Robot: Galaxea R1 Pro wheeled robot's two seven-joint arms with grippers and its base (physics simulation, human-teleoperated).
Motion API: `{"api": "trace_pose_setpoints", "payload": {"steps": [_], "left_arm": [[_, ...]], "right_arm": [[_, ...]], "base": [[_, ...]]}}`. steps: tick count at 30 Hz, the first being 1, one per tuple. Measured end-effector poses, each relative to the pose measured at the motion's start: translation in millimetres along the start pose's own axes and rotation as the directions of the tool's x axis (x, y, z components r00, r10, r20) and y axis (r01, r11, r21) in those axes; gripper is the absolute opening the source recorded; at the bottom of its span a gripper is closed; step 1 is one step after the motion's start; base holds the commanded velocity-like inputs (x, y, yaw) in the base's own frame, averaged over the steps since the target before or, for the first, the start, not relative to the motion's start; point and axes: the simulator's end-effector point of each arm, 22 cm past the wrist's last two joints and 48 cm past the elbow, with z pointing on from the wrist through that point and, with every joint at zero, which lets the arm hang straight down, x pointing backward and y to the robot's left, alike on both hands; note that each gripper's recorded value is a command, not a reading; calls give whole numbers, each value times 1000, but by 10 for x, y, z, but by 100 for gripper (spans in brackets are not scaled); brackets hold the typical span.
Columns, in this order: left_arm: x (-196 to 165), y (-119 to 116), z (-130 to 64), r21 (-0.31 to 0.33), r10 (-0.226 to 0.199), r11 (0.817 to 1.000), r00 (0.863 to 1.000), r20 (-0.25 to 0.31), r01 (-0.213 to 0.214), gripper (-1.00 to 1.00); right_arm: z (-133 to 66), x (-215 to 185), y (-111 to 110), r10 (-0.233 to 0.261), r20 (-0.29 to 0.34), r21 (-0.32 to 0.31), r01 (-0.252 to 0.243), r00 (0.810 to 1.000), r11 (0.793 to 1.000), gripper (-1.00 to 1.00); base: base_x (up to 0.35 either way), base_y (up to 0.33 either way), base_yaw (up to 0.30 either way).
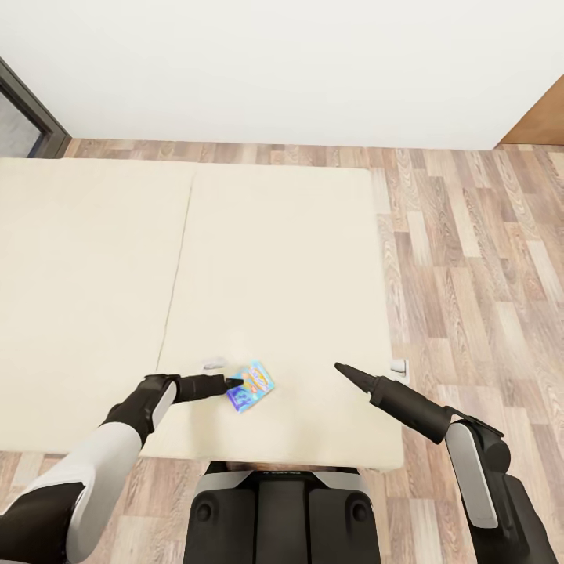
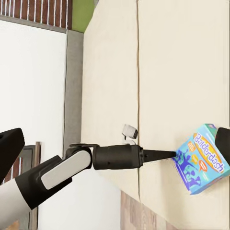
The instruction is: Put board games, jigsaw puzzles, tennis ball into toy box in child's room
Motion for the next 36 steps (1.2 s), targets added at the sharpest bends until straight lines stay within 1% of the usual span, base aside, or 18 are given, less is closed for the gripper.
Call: {"api": "trace_pose_setpoints", "payload": {"steps": [2, 4, 8, 12, 20, 23, 28, 36], "left_arm": [[-27, -19, 0, 2, 3, 1000, 1000, 5, -3, 100], [-25, -86, 30, 11, 4, 1000, 1000, 4, -4, 100], [-10, -162, 67, 21, 9, 1000, 1000, -2, -9, 100], [-8, -148, 61, 18, 11, 1000, 1000, -4, -11, 100], [0, -153, 72, 13, 12, 1000, 1000, -6, -12, 100], [2, -135, 74, 4, 13, 1000, 1000, -7, -13, 100], [11, -44, 65, -30, 12, 999, 1000, -10, -12, 100], [26, 111, 69, -109, 11, 994, 1000, -15, -12, 100]], "right_arm": [[0, -1, 0, 0, 0, 0, 0, 1000, 1000, 100], [0, -1, 0, -1, 0, 0, 1, 1000, 1000, 100], [0, -2, 0, -1, 1, 0, 1, 1000, 1000, 100], [0, -1, 0, -1, 1, 0, 1, 1000, 1000, 100], [1, -1, 1, -1, 1, 0, 1, 1000, 1000, 100], [0, -2, 0, -1, 1, 0, 1, 1000, 1000, 100], [0, -2, 0, -1, 1, 0, 1, 1000, 1000, 100], [1, -1, 1, -1, 1, 0, 1, 1000, 1000, 100]], "base": [[0, -24, 0], [0, -56, 0], [0, -198, 0], [0, -106, 0], [0, -13, 0], [0, -2, 0], [0, 0, 0], [0, 0, 0]]}}
